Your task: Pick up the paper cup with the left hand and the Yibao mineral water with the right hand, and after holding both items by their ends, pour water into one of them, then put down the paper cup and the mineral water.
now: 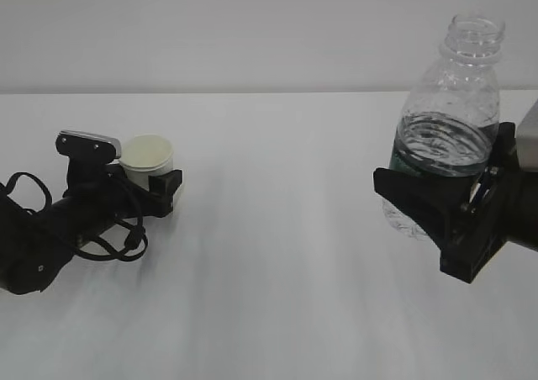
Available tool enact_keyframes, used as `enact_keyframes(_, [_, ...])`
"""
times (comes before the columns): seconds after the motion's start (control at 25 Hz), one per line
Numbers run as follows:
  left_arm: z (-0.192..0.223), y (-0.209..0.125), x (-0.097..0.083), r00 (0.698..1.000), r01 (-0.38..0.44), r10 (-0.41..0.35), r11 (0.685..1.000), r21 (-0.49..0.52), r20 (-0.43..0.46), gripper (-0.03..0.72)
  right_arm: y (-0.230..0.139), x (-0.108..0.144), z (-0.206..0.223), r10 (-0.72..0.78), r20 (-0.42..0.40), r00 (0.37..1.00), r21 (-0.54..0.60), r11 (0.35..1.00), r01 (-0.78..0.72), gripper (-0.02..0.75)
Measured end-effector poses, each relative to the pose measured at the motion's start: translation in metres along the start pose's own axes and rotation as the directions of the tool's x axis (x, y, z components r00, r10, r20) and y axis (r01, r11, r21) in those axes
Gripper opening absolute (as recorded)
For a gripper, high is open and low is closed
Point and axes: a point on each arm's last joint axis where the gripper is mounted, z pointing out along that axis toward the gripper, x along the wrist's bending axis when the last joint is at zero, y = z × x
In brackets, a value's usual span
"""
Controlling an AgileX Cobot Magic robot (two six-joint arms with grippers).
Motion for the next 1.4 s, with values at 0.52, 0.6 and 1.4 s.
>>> enact_keyframes(0.52, [0.0, 0.0, -0.001, 1.0, -0.009, 0.009, 1.0, 0.006, 0.015, 0.528, 0.0, 0.0, 0.0, 0.0, 0.0, 1.0, 0.0, 1.0, 0.0, 0.475])
enact_keyframes(0.6, [0.0, 0.0, -0.002, 1.0, -0.012, 0.012, 1.0, 0.007, 0.021, 0.518, 0.0, 0.0, 0.0, 0.0, 0.0, 1.0, 0.0, 1.0, 0.0, 0.475])
enact_keyframes(1.4, [-0.028, 0.022, -0.017, 0.986, -0.077, 0.078, 0.997, -0.011, 0.147, 0.488, 0.0, 0.0, 0.0, 0.0, 0.0, 1.0, 0.0, 1.0, 0.0, 0.475])
